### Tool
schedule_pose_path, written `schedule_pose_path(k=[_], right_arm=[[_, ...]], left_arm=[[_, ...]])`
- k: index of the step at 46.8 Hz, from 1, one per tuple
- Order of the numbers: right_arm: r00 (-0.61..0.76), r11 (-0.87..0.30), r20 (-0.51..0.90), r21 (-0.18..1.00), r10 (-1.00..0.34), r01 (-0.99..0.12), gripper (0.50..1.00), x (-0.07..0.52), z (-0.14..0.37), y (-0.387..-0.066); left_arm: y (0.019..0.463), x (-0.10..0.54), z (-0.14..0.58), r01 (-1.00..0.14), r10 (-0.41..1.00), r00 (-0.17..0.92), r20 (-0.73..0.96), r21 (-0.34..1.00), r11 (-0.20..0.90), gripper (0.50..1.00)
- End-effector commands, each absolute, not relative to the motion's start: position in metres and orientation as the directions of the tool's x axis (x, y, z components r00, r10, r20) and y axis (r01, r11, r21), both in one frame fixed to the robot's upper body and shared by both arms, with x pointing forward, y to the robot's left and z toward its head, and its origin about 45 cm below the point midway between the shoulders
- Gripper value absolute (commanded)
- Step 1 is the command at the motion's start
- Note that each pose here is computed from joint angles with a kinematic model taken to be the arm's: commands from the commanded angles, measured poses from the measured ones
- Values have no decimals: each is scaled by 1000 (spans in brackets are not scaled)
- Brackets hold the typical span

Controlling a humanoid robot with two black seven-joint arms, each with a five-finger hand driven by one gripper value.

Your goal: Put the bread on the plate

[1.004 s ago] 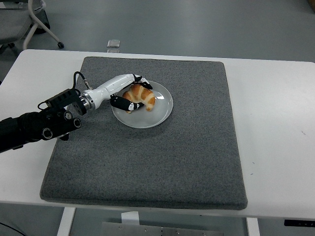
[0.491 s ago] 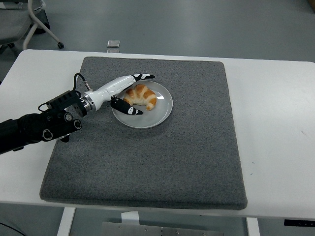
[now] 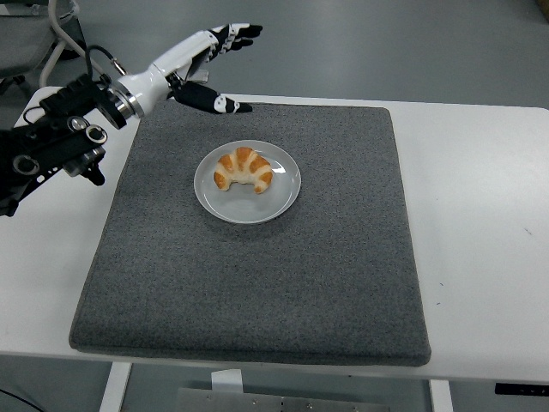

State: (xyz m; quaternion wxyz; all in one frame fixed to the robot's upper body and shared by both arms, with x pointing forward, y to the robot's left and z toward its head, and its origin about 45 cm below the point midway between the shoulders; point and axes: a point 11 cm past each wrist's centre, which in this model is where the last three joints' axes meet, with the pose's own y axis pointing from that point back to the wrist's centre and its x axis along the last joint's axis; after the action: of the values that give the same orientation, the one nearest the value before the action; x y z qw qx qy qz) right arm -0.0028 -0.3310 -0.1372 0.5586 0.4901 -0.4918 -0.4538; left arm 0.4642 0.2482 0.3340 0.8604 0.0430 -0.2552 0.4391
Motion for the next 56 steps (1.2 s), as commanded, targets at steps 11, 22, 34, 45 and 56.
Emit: schedule_pose_path(k=[11,22,34,45,56], right_arm=[[104,106,103,994,-989,25,930,-3,-137,-331],[107,108,105,994,-989,25,930,-3,-137,-331],[108,106,103,994,-989,25,930,-3,-137,-331],[108,106,103,994,-989,25,930,-3,-137,-331],[109,107,103,994,-989,25,930,-3,-137,-331]], left_arm=[[295,473,381,-787,831,536,148,-270,555,990],[354,481,371,-846,872,480,-91,-309,434,990],[377,482,332,-897,879,425,-215,-230,377,990],[371,477,293,-920,861,393,-323,-125,373,992],[367,475,278,-924,847,377,-375,-90,371,992]])
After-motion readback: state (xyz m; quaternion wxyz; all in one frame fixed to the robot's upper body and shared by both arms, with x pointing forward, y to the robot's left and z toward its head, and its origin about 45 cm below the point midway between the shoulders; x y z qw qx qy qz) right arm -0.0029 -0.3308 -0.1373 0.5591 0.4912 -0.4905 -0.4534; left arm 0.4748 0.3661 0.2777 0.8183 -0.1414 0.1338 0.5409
